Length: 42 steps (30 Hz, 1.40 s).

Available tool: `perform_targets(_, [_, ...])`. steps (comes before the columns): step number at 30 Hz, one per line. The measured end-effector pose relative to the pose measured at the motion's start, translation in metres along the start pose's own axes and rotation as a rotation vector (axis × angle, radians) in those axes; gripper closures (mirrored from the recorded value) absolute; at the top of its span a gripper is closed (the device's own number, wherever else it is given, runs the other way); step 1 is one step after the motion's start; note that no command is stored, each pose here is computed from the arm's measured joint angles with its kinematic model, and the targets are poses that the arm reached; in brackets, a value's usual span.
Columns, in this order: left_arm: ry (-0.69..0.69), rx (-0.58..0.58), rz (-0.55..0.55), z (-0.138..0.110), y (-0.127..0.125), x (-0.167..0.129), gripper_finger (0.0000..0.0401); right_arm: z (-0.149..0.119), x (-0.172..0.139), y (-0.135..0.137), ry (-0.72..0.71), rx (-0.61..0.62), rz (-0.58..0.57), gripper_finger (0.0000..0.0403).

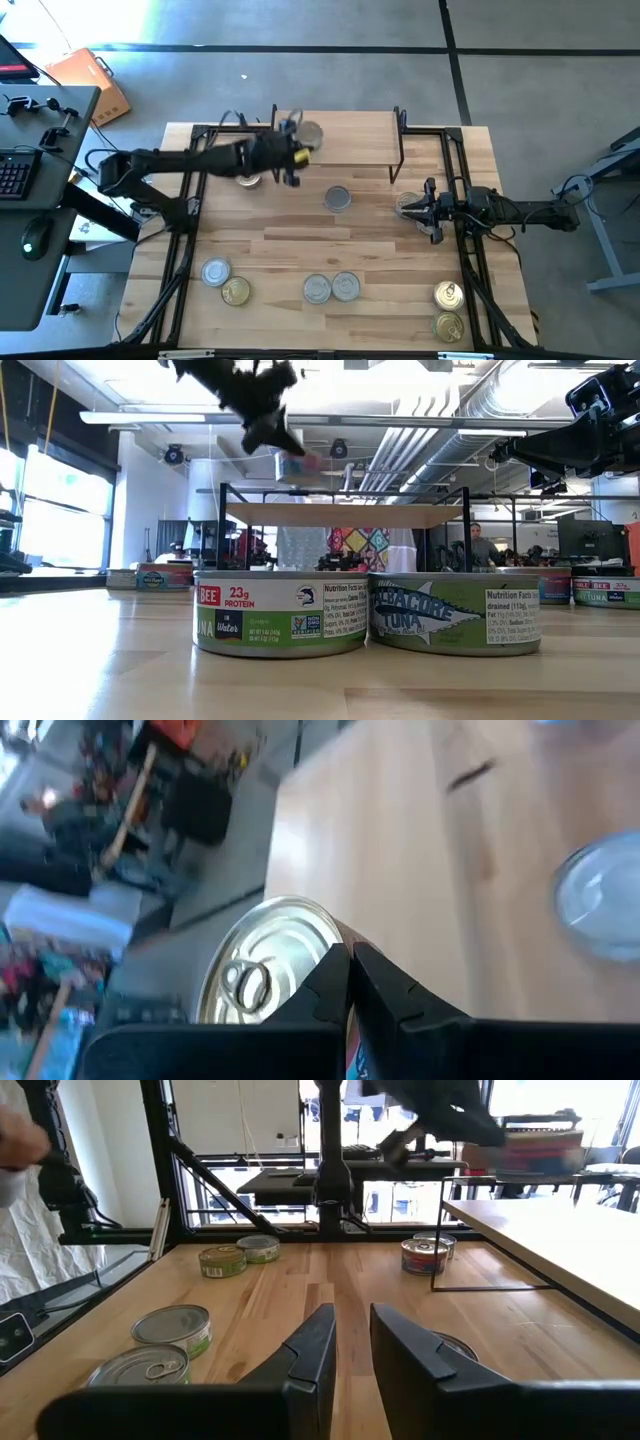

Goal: Stack canned seafood by type on shelf
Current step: Put the blue pink tuna can on the shelf, then put the green white tuna can on the shelf

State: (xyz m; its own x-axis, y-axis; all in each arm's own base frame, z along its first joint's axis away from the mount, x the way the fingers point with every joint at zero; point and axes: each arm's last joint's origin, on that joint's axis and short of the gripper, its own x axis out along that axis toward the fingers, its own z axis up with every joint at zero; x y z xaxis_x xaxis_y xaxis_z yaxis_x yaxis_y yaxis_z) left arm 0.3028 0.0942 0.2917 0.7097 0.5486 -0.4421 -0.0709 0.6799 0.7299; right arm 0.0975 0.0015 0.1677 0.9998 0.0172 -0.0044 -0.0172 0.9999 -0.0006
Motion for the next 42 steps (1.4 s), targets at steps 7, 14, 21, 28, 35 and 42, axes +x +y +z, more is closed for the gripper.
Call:
perform_targets(7, [0.041,-0.132,-0.037,-0.047,0.039,0.017,0.0401,0.0,0.0,0.0,0.0,0.0,0.0,0.0346])
perform_targets(14, [0.074,-0.174,-0.091,-0.067,0.04,0.037,0.0401,0.0,0.0,0.0,0.0,0.0,0.0,0.0346])
perform_targets(21, [0.122,-0.173,-0.072,-0.073,0.039,0.046,0.0401,0.0,0.0,0.0,0.0,0.0,0.0,0.0346])
perform_targets(28, [0.167,-0.177,-0.04,-0.075,0.04,0.043,0.0396,0.0,0.0,0.0,0.0,0.0,0.0,0.0346])
perform_targets(35, [0.178,-0.173,-0.055,-0.075,0.039,0.042,0.0341,0.0,0.0,0.0,0.0,0.0,0.0,0.0346])
perform_targets(42, [0.138,-0.167,-0.04,-0.064,0.041,0.025,0.0295,0.0,0.0,0.0,0.0,0.0,0.0,0.0346])
